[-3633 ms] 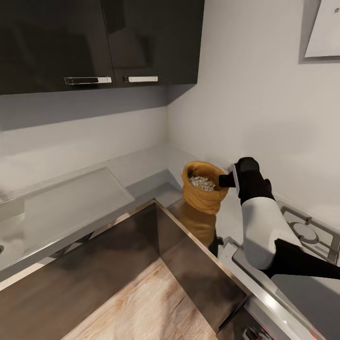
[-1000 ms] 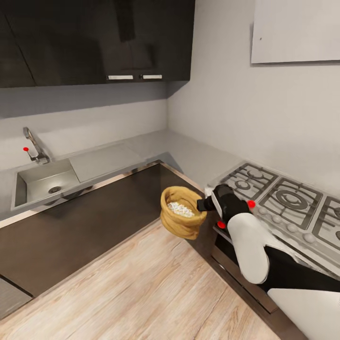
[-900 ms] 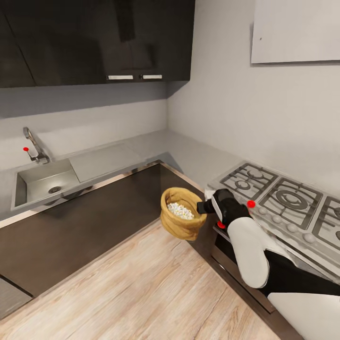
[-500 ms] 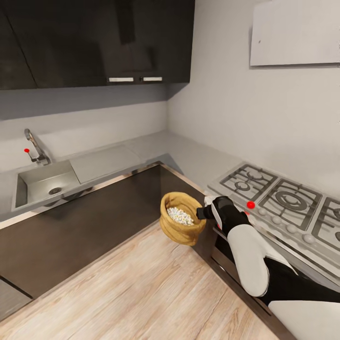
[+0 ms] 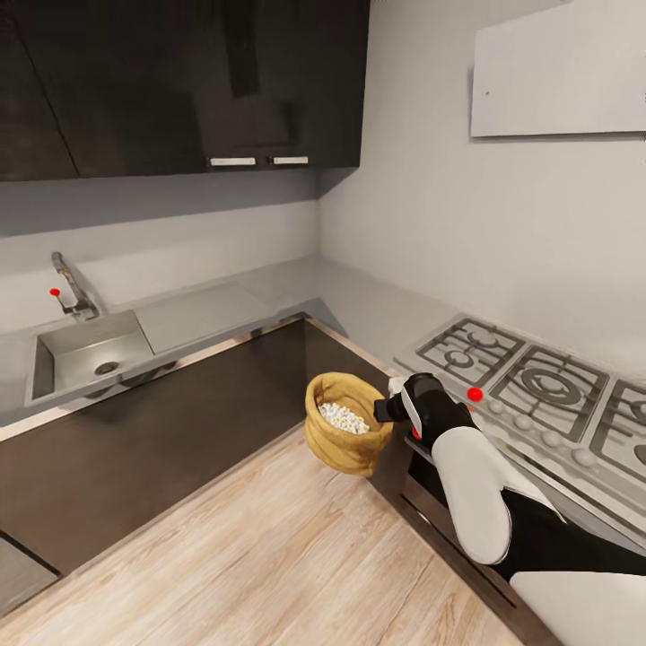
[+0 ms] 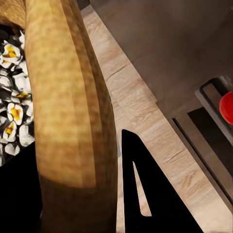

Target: In the kitchen, take the popcorn bag from the countertop, put it into the microwave, and heat it until the popcorn is cooked so the cooked popcorn ends up inside the bag.

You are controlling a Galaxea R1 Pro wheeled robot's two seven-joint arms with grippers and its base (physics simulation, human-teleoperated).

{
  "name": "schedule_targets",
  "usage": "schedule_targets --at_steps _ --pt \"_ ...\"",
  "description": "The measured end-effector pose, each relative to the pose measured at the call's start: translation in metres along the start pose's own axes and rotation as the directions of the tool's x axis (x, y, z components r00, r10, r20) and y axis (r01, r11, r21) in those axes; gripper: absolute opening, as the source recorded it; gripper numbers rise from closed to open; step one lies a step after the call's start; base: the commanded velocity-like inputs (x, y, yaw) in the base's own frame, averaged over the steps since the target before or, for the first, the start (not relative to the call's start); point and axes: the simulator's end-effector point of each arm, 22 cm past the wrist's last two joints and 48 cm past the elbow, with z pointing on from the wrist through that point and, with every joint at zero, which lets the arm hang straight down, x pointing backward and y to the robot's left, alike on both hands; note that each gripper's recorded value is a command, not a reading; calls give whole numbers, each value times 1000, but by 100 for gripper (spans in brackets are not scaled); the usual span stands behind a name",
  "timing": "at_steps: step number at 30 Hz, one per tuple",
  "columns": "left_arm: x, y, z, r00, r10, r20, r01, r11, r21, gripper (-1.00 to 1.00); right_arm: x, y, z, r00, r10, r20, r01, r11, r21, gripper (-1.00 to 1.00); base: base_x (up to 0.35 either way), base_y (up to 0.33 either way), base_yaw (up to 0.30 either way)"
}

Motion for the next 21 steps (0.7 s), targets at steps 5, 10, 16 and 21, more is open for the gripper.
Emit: schedule_targets --at_steps 5,10,16,21 --pt "-4 -2 0 1000 2 10 -2 1000 7 100 -3 0 -4 1000 -1 6 1 1000 1 -100 -38 0 0" --pt "-6 -4 0 1000 -11 14 11 1000 7 100 -6 1 -8 1000 -2 13 2 1000 1 -100 -286 31 0" --pt "-9 -5 0 1000 -8 23 8 1000 10 100 -9 1 -14 1000 -3 23 3 1000 1 -100 -330 70 0" --pt "-12 -5 0 1000 -6 31 6 1000 12 100 -12 2 -19 999 -4 32 4 1000 2 -100 -201 26 0"
